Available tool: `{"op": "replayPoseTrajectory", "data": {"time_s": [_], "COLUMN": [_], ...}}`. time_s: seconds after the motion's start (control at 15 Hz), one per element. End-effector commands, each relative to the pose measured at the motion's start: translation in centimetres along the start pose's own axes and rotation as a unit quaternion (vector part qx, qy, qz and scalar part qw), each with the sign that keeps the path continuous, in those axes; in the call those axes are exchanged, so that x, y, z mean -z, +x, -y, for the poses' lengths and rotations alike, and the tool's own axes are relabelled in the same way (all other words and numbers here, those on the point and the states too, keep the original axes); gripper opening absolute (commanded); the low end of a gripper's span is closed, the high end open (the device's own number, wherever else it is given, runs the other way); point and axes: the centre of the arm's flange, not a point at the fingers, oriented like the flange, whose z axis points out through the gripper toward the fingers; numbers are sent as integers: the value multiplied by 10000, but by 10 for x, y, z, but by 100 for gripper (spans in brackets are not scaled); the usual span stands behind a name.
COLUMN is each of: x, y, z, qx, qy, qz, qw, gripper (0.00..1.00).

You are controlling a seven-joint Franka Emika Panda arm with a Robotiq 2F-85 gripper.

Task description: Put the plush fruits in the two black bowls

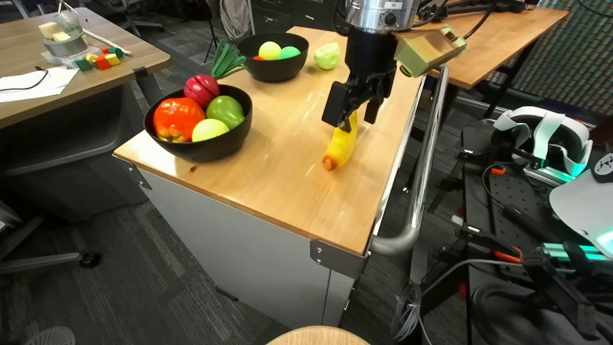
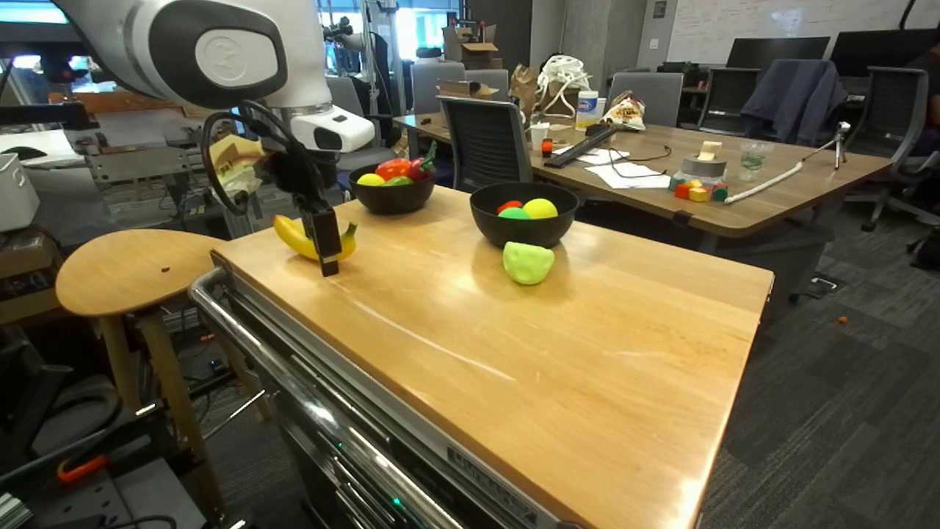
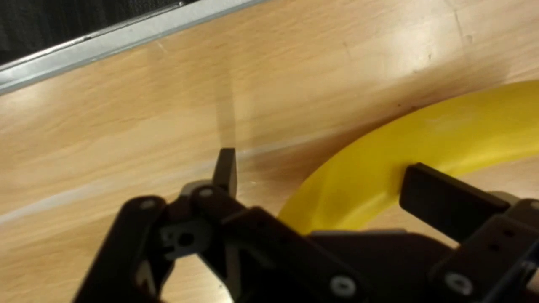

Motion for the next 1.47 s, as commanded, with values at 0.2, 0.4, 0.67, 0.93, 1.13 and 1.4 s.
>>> {"op": "replayPoseTrajectory", "data": {"time_s": [0.2, 0.4, 0.67, 0.93, 1.13, 1.4], "x": [-6, 12, 31, 39, 41, 35], "y": [16, 12, 8, 8, 10, 13], "z": [14, 16, 17, 20, 22, 27], "qx": [-145, -129, -117, -95, -96, 235], "qy": [29, 306, 662, 902, 960, 1028], "qz": [-230, -198, -100, -215, -281, -212], "qw": [9996, 9993, 9977, 9956, 9949, 9942], "gripper": [73, 95, 100, 100, 100, 100]}}
